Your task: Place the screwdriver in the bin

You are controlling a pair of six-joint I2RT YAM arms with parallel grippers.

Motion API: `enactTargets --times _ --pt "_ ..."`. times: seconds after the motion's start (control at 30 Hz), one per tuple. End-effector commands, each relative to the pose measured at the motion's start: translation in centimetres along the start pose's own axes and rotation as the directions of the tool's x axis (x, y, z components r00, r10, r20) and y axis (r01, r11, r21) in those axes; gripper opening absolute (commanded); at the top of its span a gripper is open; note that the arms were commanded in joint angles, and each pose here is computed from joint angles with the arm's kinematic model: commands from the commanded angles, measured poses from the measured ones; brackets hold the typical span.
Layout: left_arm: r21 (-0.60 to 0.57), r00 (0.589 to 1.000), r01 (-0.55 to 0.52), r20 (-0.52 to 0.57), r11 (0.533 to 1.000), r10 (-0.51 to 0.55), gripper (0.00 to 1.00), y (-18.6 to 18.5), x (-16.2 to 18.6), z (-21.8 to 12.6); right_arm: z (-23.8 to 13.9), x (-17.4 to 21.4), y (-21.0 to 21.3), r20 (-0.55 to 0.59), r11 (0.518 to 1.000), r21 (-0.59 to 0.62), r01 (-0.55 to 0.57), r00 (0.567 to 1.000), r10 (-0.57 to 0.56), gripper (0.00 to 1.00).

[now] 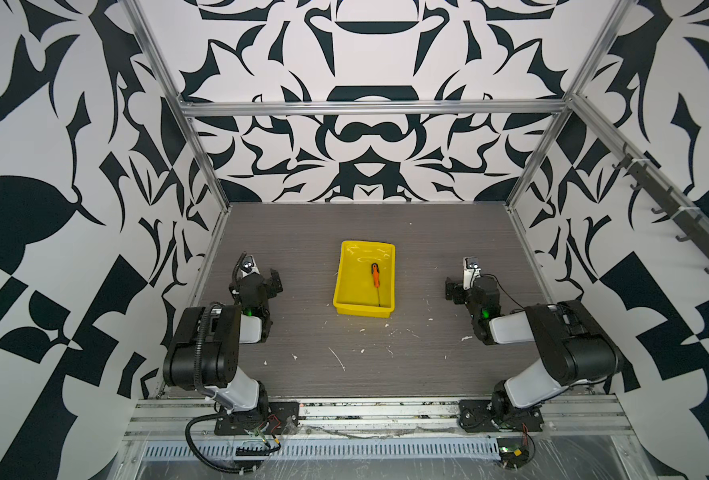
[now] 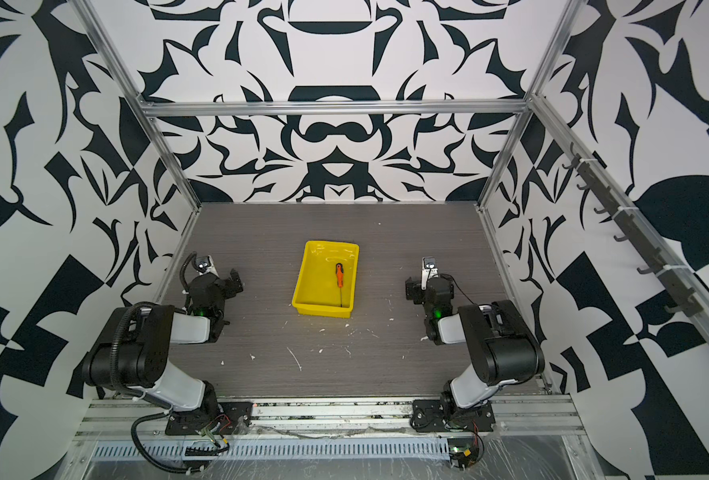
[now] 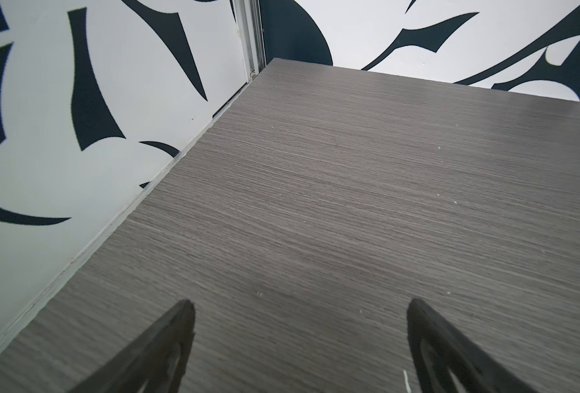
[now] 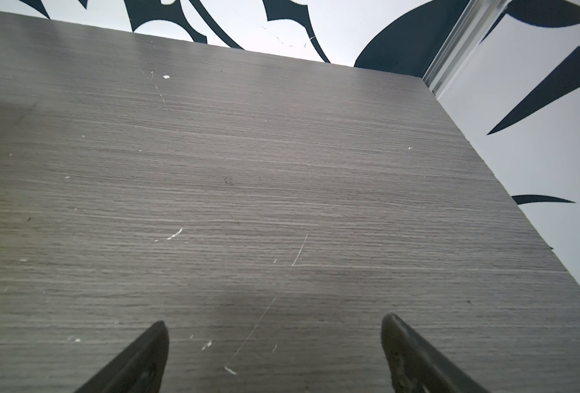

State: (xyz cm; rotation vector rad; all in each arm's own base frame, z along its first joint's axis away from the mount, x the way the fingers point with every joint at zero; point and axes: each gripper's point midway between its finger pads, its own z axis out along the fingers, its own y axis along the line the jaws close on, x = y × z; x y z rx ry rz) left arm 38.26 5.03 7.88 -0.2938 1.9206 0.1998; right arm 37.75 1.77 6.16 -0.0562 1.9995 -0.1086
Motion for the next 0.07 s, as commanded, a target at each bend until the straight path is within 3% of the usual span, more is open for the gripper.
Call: enactTargets --times 0.0,0.03 --pt "-0.001 0.999 0.026 0.044 1.0 -0.026 1.0 0.01 -1.45 -0.02 0.1 -2.03 -0.3 0.055 1.0 0.004 -0.028 0.998 0.027 1.0" --pt "-0.001 0.999 0.026 0.042 1.0 -0.026 1.0 0.03 -1.39 -0.02 0.04 -2.0 -0.33 0.056 1.0 0.006 -0.027 0.998 0.026 1.0"
